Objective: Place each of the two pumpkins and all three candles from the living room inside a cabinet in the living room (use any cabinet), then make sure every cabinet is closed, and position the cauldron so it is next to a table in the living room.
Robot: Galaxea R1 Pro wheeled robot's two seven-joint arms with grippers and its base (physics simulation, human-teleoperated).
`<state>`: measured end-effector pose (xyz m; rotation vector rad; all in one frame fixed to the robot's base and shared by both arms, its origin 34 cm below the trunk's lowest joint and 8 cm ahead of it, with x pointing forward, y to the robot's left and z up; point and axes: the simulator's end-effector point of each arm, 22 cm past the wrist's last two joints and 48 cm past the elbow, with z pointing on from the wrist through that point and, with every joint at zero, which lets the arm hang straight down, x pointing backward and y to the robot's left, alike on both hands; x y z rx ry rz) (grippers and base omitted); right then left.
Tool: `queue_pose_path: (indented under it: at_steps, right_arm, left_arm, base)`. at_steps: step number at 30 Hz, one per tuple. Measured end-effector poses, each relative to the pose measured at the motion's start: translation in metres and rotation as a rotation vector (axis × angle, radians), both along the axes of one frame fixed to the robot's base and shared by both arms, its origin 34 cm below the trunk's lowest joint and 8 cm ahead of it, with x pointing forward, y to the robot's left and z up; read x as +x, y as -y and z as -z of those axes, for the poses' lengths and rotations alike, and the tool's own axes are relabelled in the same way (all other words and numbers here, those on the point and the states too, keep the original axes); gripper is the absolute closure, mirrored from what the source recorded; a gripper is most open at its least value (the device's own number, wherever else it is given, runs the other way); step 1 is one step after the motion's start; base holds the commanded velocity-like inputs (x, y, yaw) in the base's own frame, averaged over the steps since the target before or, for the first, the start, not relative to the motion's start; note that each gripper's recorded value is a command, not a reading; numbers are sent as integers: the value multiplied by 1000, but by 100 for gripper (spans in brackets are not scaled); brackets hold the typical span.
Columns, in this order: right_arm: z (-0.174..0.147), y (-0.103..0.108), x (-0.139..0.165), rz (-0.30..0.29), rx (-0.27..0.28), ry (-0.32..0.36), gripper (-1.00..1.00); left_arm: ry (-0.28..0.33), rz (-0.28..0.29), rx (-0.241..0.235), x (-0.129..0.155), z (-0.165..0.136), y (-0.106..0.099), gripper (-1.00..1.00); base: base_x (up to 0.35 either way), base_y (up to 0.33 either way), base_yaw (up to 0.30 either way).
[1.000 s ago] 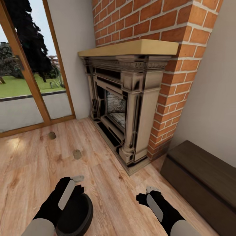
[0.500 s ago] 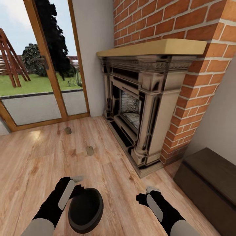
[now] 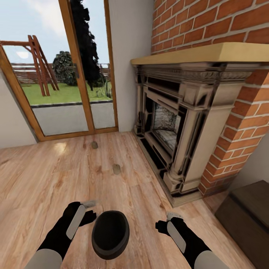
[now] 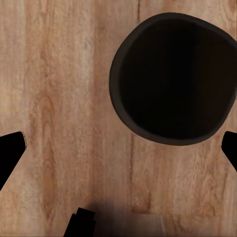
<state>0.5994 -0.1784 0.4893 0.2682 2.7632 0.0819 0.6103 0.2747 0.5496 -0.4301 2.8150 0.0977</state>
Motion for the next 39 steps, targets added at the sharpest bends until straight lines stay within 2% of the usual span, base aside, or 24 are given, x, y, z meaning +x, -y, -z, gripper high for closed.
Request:
queue_pose_path:
  at_steps: [6,18,27,34,39]
  right_arm:
    - [-1,-1,0,-2,7,2,-100]
    - [0,-2,1,-2,8,3,-100]
    - [0,-1,1,-2,7,2,-100]
    - [-1,-1,1,-2,9,3,-100]
    - [0,-1,1,-2,9,2,-100]
  left_arm:
    - [-2,2,1,-1,0,0,-100]
    - [-2,3,-1,0,1,1,-100]
    - [-2,3,1,-1,1,0,-100]
    - [-1,4,0,-1,0,1,-100]
    - [-1,4,0,0,1,1,-100]
  base:
    - [114,0,271]
    - [82,0,69]
    - [20,-2,259]
    - [171,-127,280]
    - [74,-39,111]
